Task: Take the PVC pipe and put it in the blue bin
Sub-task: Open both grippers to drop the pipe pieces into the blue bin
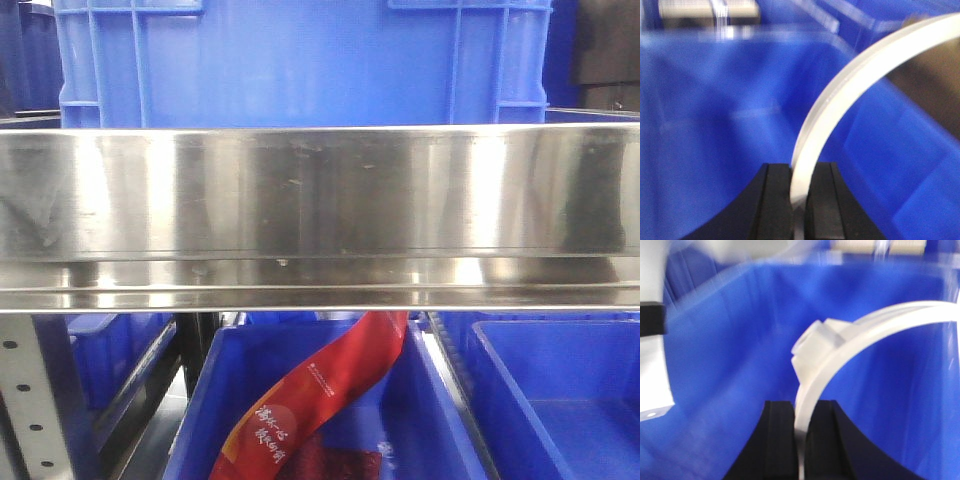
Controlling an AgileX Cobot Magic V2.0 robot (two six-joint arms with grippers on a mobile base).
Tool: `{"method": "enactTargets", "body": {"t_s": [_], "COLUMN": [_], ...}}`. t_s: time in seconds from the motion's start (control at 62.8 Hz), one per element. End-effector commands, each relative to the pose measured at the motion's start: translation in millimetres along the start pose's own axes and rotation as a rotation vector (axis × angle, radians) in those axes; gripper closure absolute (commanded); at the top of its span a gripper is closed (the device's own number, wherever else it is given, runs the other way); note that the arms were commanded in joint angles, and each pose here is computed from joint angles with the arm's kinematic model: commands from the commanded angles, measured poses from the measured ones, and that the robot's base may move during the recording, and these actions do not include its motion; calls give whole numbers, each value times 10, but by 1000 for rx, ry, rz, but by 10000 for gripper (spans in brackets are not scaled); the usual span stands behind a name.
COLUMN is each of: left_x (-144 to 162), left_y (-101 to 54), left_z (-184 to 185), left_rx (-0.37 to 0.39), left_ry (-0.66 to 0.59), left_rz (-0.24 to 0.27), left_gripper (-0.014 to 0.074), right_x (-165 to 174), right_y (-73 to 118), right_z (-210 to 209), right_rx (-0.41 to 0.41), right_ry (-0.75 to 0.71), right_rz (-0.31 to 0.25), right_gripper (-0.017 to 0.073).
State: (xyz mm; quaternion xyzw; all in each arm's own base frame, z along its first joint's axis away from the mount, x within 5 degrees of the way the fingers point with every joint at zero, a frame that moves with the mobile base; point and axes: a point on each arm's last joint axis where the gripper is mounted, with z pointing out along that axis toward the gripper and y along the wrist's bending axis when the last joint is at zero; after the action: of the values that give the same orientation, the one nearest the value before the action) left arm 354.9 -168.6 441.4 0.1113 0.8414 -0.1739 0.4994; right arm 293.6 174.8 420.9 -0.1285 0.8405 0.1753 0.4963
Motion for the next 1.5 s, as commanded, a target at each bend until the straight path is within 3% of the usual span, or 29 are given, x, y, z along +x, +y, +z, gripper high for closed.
{"method": "enactTargets", "body": {"t_s": [0.0,0.334,0.414,0.669,0.812,1.163,1.274,1.37,1.481], "left_x": [-40,4,27,40,48,61,72,92,118], "left_y": [-38,-28,-23,-21,-19,-17,-16,-12,-7], "left_z": [-2,61,68,68,68,67,66,65,62], "left_rx": [17,12,7,5,4,1,-1,-4,-10], "left_ry": [-27,2,18,32,42,56,67,90,119], "left_rz": [-13,-14,-8,-8,-8,-8,-8,-8,-6], "left_gripper": [704,704,668,318,282,287,344,470,676], "right_x": [-14,-8,-8,-3,-1,24,30,49,60], "right_y": [14,13,13,33,33,26,24,19,6], "right_z": [19,29,29,28,28,28,28,27,26], "right_rx": [-3,-2,-2,-20,-19,-11,-10,-4,6], "right_ry": [-5,-1,-1,4,6,33,40,61,74], "right_rz": [-13,-13,-13,11,11,11,11,11,6], "right_gripper": [721,721,705,349,239,240,265,373,624]}}
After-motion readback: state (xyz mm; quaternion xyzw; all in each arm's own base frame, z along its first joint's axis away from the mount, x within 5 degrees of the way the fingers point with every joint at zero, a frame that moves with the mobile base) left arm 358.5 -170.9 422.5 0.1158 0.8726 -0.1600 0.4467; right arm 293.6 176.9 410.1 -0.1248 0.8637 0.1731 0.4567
